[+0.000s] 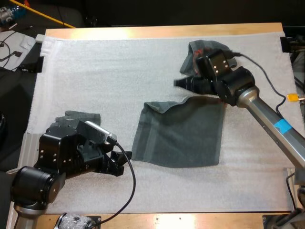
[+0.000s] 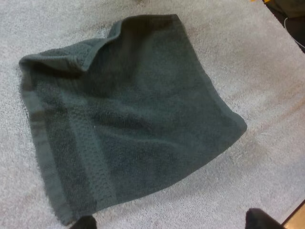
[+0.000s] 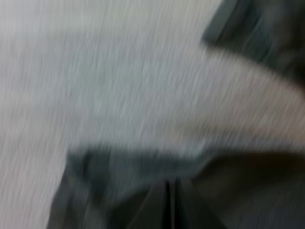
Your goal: Pick towel from pile, fold and stack
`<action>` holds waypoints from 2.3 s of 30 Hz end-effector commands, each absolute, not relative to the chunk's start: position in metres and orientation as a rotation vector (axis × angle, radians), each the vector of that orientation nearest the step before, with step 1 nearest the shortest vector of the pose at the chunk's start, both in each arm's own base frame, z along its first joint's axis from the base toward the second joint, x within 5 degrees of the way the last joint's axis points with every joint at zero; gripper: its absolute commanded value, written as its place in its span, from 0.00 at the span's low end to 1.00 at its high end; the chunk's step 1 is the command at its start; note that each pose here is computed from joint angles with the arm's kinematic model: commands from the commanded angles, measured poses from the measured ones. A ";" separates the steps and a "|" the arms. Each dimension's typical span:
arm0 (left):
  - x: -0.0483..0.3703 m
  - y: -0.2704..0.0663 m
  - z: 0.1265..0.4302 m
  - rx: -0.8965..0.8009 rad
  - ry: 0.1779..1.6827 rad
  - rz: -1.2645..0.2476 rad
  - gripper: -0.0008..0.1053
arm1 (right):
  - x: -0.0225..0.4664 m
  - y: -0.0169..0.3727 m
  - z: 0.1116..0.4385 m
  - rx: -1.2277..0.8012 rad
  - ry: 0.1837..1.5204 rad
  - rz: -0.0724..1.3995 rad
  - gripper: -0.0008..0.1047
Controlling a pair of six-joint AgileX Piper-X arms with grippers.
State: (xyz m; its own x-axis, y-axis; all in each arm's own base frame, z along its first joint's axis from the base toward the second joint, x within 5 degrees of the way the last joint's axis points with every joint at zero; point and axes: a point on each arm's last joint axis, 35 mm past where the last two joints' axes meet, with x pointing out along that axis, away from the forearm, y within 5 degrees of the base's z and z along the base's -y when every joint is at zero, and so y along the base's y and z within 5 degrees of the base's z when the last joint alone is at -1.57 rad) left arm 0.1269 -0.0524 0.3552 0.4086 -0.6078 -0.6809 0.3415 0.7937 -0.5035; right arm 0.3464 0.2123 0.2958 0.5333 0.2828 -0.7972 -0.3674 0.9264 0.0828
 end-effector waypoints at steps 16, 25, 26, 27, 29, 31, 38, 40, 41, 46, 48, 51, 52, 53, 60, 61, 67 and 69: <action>0.125 -0.052 0.356 -0.307 0.982 -0.614 0.57 | 0.307 0.262 0.229 -0.223 1.189 0.658 0.01; 0.126 -0.052 0.356 -0.308 0.987 -0.610 0.57 | 0.326 0.270 0.189 -0.205 1.222 0.582 0.01; 0.125 -0.052 0.355 -0.308 0.987 -0.610 0.57 | 0.329 0.271 0.187 -0.204 1.215 0.569 0.01; 0.125 -0.052 0.356 -0.308 0.985 -0.610 0.57 | 0.330 0.271 0.186 -0.207 1.208 0.556 0.01; 0.125 -0.052 0.356 -0.310 0.983 -0.615 0.57 | 0.326 0.272 0.182 -0.204 1.236 0.588 0.01; 0.126 -0.052 0.356 -0.310 0.984 -0.614 0.57 | 0.329 0.276 0.174 -0.178 1.234 0.587 0.01; 0.124 -0.052 0.356 -0.308 0.984 -0.615 0.57 | 0.346 0.286 0.168 -0.093 1.137 0.538 0.01; 0.124 -0.052 0.356 -0.309 0.988 -0.615 0.57 | 0.352 0.288 0.168 -0.064 1.089 0.512 0.01; 0.124 -0.052 0.356 -0.308 0.988 -0.616 0.57 | 0.355 0.290 0.168 -0.047 1.063 0.502 0.01; 0.124 -0.052 0.356 -0.309 0.989 -0.617 0.57 | 0.370 0.293 0.179 0.039 0.912 0.442 0.01; 0.123 -0.052 0.356 -0.307 0.994 -0.617 0.57 | 0.376 0.293 0.186 0.061 0.853 0.423 0.01; 0.123 -0.052 0.356 -0.306 0.990 -0.617 0.57 | 0.381 0.291 0.199 0.054 0.786 0.406 0.01; 0.123 -0.052 0.356 -0.304 0.991 -0.619 0.57 | 0.380 0.291 0.205 0.041 0.772 0.408 0.01; 0.124 -0.052 0.355 -0.306 0.995 -0.617 0.57 | 0.378 0.290 0.208 0.030 0.774 0.416 0.01; 0.124 -0.052 0.355 -0.308 0.998 -0.621 0.57 | 0.359 0.281 0.260 -0.029 0.716 0.472 0.01; 0.124 -0.052 0.356 -0.307 0.996 -0.622 0.57 | 0.356 0.279 0.268 -0.039 0.712 0.475 0.01; 0.124 -0.052 0.355 -0.305 0.997 -0.623 0.57 | 0.328 0.256 0.309 -0.133 0.759 0.485 0.01; 0.124 -0.052 0.355 -0.305 0.995 -0.624 0.57 | 0.317 0.247 0.318 -0.167 0.795 0.481 0.02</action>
